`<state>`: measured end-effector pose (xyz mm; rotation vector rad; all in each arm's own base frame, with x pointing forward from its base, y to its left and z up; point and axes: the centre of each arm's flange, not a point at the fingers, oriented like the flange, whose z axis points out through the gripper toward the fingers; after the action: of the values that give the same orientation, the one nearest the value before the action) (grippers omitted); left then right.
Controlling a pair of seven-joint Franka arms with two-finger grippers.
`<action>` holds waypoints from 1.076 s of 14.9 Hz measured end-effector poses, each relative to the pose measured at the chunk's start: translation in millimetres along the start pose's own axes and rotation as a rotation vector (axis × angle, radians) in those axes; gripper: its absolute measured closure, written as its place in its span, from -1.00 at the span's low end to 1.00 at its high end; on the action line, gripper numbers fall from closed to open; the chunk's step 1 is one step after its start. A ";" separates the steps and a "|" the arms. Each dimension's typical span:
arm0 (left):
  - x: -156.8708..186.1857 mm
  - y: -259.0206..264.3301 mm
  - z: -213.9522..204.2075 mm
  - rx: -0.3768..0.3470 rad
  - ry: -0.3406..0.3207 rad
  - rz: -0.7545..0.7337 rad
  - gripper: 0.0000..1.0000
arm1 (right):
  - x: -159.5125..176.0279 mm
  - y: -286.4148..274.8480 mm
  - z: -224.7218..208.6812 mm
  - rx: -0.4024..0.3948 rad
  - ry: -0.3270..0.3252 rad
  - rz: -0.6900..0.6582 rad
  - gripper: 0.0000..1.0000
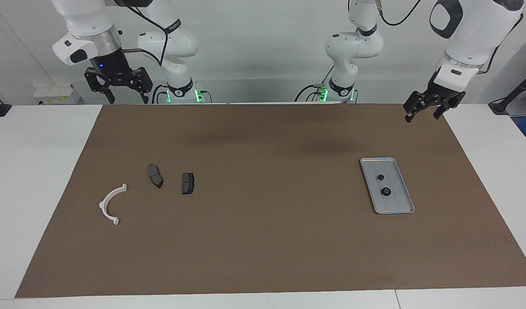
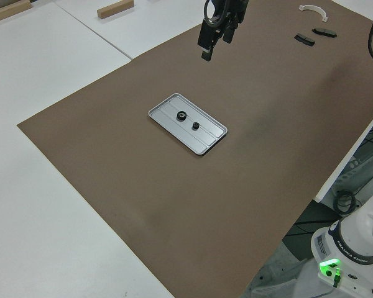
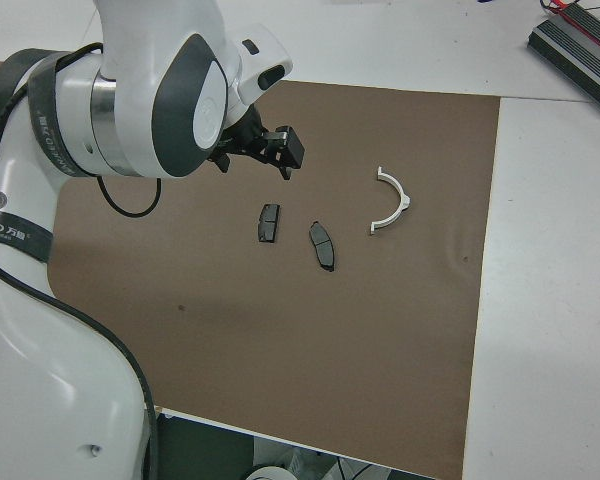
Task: Pick bearing gear from pile to tray
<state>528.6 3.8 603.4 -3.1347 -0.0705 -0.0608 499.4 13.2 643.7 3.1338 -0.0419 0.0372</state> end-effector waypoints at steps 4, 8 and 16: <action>1.4 0.4 -0.7 0.001 -0.016 0.000 -1.00 | 0.0 0.0 0.0 0.000 0.000 0.000 -1.00; -0.4 0.3 1.0 0.002 -0.040 0.001 -1.00 | 0.0 0.0 0.0 0.000 0.000 0.000 -1.00; -0.9 2.9 0.6 -0.009 -0.044 0.015 -1.00 | -0.4 0.0 -0.5 0.000 0.001 0.000 -1.00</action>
<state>527.8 0.9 602.7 -3.1452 -0.0477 0.0085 499.0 13.2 644.1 3.1337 -0.0418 0.0381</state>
